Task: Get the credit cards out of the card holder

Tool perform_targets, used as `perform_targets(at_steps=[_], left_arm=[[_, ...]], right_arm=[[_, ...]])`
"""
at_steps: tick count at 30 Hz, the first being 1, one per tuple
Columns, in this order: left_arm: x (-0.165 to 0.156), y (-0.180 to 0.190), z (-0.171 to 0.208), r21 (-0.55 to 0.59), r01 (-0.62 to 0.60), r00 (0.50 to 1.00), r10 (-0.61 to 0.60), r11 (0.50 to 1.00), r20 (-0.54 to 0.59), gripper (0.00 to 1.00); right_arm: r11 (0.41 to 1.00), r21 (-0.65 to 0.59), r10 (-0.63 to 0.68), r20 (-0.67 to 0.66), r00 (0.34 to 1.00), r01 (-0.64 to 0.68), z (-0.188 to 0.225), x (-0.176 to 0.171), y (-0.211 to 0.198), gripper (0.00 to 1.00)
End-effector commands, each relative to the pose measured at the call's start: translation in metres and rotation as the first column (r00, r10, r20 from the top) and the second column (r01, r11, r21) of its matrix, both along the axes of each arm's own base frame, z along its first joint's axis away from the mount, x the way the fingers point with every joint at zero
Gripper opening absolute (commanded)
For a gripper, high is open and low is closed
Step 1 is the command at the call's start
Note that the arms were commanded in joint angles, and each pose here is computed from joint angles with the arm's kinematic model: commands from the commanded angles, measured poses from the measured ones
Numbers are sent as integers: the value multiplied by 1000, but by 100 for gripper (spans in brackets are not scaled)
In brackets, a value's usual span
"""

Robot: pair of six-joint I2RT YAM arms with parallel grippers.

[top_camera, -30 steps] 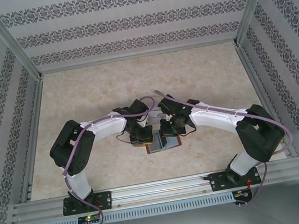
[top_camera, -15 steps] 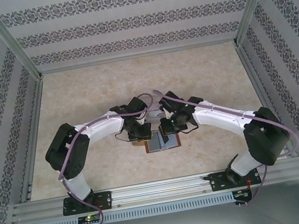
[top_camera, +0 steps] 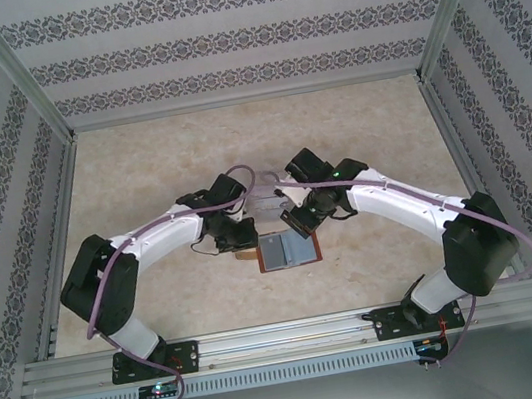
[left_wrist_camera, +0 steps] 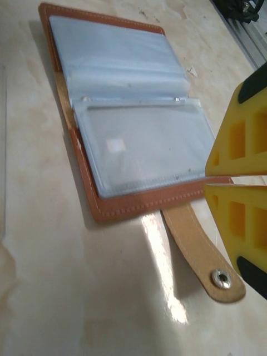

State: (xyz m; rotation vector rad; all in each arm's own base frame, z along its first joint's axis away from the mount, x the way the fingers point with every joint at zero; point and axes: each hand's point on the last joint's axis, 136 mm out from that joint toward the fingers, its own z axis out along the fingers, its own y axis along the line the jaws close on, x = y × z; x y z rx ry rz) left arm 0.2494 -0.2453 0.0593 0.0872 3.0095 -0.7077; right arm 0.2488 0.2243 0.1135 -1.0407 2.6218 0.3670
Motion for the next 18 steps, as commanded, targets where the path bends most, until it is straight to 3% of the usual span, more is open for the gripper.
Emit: perform_targets(at_steps=[1, 10, 18], left_arm=[[4, 9, 7, -21, -30, 999, 30, 999, 25, 9], [-3, 22, 6, -31, -56, 998, 56, 998, 3, 8], [-5, 28, 2, -35, -73, 997, 73, 997, -15, 8]], right_arm=[[971, -86, 228, 53, 972, -223, 5, 0, -8, 0], [881, -127, 460, 7, 888, -456, 9, 1, -3, 0], [843, -167, 513, -39, 857, -512, 12, 25, 6, 0]])
